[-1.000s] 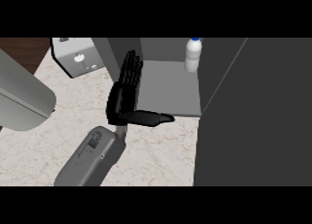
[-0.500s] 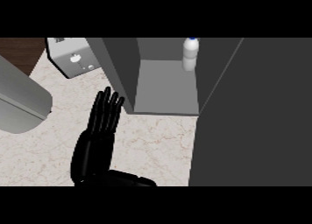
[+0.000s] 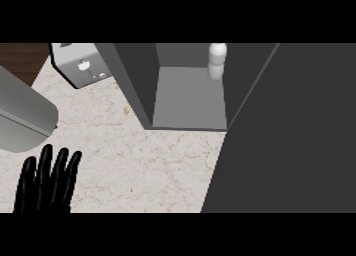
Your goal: Pick up the bottled water, place it into the cabinet and close the cabinet
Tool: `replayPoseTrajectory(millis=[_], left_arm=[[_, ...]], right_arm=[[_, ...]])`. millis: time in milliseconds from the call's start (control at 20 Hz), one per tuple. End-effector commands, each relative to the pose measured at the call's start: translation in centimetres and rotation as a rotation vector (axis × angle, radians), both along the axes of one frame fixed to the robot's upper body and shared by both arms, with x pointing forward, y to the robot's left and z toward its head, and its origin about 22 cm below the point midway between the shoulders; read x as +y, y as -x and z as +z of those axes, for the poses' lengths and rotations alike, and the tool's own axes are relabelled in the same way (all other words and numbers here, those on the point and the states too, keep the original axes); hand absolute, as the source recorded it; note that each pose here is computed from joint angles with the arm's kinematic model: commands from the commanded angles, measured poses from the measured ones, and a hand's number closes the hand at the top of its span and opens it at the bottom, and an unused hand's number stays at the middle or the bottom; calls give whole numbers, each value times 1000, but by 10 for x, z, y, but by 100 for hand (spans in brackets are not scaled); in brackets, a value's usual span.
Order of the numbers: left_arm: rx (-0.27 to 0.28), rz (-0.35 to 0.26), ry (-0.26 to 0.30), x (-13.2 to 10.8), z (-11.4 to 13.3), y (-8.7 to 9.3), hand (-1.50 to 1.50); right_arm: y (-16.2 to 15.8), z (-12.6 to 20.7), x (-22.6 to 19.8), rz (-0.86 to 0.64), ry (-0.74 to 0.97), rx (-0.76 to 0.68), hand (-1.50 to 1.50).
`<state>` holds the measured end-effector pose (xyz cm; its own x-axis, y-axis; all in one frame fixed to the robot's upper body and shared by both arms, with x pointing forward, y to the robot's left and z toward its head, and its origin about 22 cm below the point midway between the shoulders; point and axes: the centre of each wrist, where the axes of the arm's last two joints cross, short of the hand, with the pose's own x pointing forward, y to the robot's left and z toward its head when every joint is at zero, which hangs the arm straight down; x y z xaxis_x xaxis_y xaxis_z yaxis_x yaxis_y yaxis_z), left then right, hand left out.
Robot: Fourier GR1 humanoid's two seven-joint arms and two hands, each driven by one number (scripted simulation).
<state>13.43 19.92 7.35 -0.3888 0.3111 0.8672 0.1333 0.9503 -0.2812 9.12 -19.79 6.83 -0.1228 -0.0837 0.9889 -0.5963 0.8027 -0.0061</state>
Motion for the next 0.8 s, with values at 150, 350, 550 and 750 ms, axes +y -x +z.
replayPoseTrajectory(millis=[150, 350, 550, 750], left_arm=[[-2, 46, 12, 38, 16, 34, -150], [-16, 32, 21, 52, 19, 50, -150], [12, 23, 32, 65, 22, 63, -150], [-1, 29, 14, 79, 23, 64, -150]], right_arm=[[12, 31, 35, 172, -4, -85, 150], [9, 36, 44, 202, 21, -88, 150], [7, 47, 61, 186, 18, -59, 150], [-6, 51, 82, 184, -36, -29, 150]])
